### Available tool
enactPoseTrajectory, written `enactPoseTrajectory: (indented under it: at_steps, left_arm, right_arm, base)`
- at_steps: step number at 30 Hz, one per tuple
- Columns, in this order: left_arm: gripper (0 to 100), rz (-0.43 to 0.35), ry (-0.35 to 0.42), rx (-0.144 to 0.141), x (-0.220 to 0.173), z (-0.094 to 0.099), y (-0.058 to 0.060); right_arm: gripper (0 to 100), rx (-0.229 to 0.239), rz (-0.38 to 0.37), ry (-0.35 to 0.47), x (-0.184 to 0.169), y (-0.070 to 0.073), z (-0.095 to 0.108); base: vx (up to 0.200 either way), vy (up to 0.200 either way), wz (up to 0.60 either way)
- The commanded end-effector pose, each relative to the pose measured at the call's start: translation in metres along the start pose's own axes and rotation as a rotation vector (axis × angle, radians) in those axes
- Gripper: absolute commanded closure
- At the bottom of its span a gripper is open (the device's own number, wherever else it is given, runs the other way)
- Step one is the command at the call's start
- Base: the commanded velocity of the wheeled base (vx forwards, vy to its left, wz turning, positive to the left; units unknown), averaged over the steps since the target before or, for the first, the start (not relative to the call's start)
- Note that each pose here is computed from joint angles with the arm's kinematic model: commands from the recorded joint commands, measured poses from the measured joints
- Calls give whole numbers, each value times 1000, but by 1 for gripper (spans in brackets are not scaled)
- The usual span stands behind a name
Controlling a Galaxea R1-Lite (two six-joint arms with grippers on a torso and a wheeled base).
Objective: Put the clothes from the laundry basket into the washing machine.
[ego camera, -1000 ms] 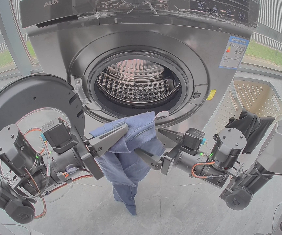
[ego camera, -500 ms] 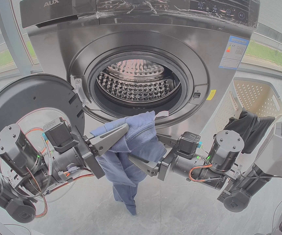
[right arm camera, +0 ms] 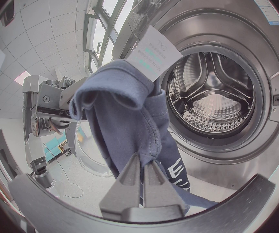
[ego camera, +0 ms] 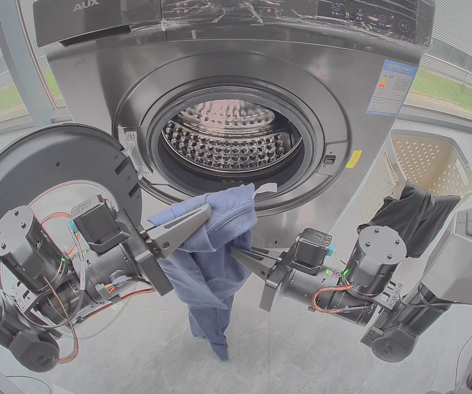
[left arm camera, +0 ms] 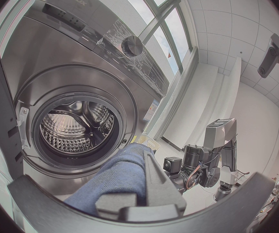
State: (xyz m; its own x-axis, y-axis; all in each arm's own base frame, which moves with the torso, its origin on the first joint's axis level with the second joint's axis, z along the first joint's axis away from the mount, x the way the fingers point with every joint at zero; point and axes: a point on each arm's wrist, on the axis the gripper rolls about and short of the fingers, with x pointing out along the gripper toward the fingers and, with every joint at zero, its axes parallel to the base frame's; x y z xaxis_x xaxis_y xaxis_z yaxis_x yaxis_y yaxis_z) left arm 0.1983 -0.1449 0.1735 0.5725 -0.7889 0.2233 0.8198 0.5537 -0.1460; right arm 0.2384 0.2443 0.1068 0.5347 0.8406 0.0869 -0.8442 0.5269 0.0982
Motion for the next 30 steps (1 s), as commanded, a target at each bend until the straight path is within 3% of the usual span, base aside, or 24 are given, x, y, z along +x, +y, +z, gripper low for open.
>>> enactPoseTrajectory:
  at_steps: [1,9,10,17,30]
  left_arm:
    - [100,1,-1,0,0,0,0]
    - [100,-2,-6,3,1,1,0]
    - [100,-2,-6,3,1,1,0]
    - [100,-15,-12,5,-1,3,-4]
    - [100,-12,-13,5,0,3,-3]
  right_arm:
    - [100,3,-2,12,-9,5,2]
    - [100,6,-28,27,-17,10,3]
    - [0,6,-28,27,-17,10,3]
    - [0,-8,-32,-34,10,-2,6]
    - [0,-6,-17,-19,14,-1,1]
  base:
    - [0,0,0]
    - [0,0,0]
    - [0,0,0]
    - [0,0,0]
    - [0,0,0]
